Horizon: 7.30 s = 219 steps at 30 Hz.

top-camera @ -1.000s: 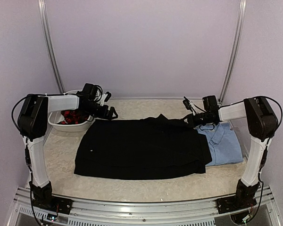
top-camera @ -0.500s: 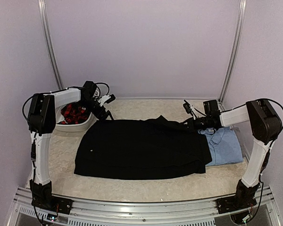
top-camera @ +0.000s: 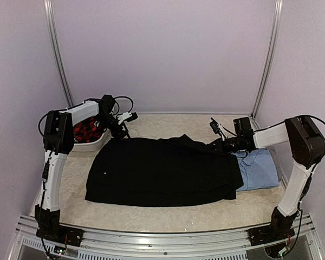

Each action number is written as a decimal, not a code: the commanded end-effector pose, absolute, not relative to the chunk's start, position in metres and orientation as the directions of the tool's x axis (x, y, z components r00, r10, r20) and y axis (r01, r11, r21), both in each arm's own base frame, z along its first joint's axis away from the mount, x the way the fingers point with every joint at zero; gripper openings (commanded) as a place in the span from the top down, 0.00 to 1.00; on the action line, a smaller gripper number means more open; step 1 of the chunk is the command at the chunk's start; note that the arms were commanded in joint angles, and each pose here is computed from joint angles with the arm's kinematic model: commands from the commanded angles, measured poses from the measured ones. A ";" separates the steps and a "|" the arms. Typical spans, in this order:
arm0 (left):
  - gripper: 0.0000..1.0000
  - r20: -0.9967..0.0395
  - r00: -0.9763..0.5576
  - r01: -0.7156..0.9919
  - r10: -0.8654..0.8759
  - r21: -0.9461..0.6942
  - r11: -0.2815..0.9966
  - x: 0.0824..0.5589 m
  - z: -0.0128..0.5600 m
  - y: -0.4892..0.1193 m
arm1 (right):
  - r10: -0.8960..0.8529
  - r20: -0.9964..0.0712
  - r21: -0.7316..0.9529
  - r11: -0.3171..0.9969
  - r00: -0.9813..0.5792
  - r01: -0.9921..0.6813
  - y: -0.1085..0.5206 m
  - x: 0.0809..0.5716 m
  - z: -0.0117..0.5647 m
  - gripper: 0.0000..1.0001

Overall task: Fold and stack the long sleeve shirts
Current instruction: Pick up the 1/3-folded shirt from the center of the board, then fold the 1/3-folded shirt at the center of the board, then pick up the sleeve from the rectangle-folded shirt, then pass from the right arm to the left

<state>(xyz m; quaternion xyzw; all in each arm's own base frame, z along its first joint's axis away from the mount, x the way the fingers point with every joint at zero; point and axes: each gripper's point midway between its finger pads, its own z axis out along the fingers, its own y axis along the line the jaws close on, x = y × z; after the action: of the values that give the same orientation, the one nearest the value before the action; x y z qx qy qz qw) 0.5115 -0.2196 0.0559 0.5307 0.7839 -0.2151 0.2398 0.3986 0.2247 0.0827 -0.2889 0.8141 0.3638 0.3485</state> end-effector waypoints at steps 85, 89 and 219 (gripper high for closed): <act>0.72 -0.247 -0.450 0.864 0.858 0.121 0.488 0.365 0.051 -0.225 | -0.174 -0.710 0.428 0.663 -0.683 -0.614 0.206 0.361 0.088 1.00; 0.69 -0.226 -0.463 0.859 0.857 0.124 0.496 0.361 0.049 -0.221 | -0.173 -0.705 0.430 0.667 -0.688 -0.608 0.206 0.358 0.086 1.00; 0.07 -0.743 -0.643 0.465 -0.185 -0.571 0.677 0.365 0.175 -0.282 | -0.317 -0.911 -0.227 0.919 -0.263 -0.323 0.345 0.457 0.239 1.00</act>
<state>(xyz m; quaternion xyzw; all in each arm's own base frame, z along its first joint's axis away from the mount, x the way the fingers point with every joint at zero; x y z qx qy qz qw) 0.3627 -0.2565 0.1544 0.0807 0.8442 -0.3242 0.4192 0.4711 0.3484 0.1816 -0.2480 0.8255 -0.0467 0.5049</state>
